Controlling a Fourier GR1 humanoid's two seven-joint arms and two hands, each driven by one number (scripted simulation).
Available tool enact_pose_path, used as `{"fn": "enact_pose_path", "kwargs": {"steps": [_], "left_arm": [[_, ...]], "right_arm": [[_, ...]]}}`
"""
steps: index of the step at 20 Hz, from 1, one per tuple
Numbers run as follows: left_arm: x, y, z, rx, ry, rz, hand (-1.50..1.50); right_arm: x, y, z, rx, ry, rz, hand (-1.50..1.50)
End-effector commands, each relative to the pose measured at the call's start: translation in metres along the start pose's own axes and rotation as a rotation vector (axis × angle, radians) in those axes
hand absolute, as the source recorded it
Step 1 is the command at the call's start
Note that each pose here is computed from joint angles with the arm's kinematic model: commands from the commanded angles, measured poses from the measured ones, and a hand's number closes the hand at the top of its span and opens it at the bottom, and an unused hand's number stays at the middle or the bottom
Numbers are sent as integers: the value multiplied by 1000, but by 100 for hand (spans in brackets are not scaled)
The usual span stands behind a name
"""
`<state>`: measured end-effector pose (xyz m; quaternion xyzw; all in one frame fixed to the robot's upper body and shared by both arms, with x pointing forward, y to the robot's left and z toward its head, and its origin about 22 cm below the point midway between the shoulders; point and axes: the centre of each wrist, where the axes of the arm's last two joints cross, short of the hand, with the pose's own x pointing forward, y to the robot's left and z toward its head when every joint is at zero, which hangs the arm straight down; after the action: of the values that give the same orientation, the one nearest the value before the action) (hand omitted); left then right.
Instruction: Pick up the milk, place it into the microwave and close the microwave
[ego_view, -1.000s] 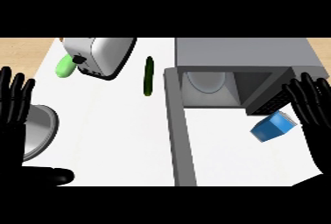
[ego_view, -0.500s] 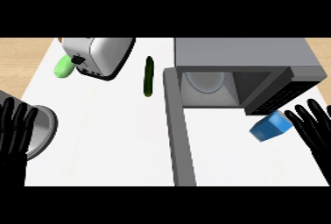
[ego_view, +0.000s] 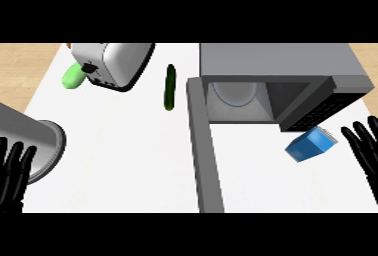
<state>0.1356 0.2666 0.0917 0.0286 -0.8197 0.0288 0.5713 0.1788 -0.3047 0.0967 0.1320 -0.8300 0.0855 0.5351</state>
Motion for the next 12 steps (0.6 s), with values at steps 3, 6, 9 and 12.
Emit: {"fn": "enact_pose_path", "kwargs": {"steps": [3,6,9,12], "left_arm": [[0,8,18,3,1,7,-150],[-5,6,19,-6,23,24,-150],[-1,-7,37,-9,11,4,-150],[0,8,43,2,13,-29,-150]], "right_arm": [[-25,-13,-12,-109,-18,103,-150],[-42,-19,-15,-125,-15,117,-150],[-51,-25,-8,-130,11,129,-150],[-59,-35,-13,-144,29,145,-150]]}}
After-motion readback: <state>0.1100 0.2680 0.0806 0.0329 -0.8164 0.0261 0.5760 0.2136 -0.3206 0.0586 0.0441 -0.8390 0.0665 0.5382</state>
